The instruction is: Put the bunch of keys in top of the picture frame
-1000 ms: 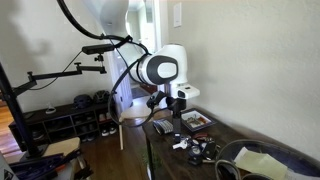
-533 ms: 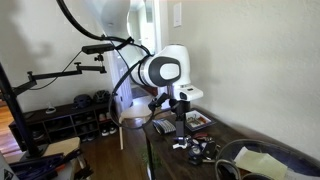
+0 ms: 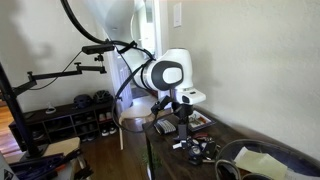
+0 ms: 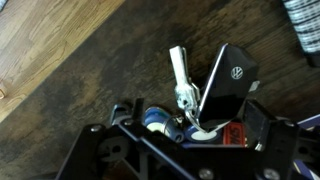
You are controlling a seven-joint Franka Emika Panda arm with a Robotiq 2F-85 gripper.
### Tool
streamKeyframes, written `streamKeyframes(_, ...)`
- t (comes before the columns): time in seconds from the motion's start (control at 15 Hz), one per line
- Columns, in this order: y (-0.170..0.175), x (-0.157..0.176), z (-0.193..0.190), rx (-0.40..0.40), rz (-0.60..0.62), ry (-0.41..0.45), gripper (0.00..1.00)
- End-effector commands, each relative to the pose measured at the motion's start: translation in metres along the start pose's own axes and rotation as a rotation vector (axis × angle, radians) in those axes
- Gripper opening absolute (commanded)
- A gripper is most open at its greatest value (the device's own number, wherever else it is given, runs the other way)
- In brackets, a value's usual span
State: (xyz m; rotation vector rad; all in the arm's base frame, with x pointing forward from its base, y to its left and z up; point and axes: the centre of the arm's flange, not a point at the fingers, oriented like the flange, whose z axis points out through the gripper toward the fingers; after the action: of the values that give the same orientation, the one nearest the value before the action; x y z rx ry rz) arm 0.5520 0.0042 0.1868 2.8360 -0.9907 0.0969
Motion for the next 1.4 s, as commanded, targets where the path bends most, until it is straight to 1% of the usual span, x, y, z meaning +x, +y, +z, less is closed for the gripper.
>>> streamKeyframes(0.0,-0.006,-0.002,0.006,0.007,0.014,0.019,0.75)
streamKeyframes(0.07,-0.007,-0.002,0.007,0.007,0.011,0.019,0.73)
streamKeyframes(0.47,-0.006,-0.002,0.004,0.026,0.013,0.019,0.32)
streamKeyframes(0.73,-0.006,0.001,0.001,0.039,0.019,0.018,0.09)
streamKeyframes(0.8,-0.006,0.002,0.0,0.039,0.02,0.018,0.05)
streamKeyframes(0.87,-0.007,0.002,-0.001,0.041,0.021,0.019,0.04)
streamKeyframes(0.93,-0.008,0.003,-0.002,0.044,0.017,0.019,0.08)
streamKeyframes(1.33,-0.017,-0.003,-0.014,0.047,0.003,0.018,0.08)
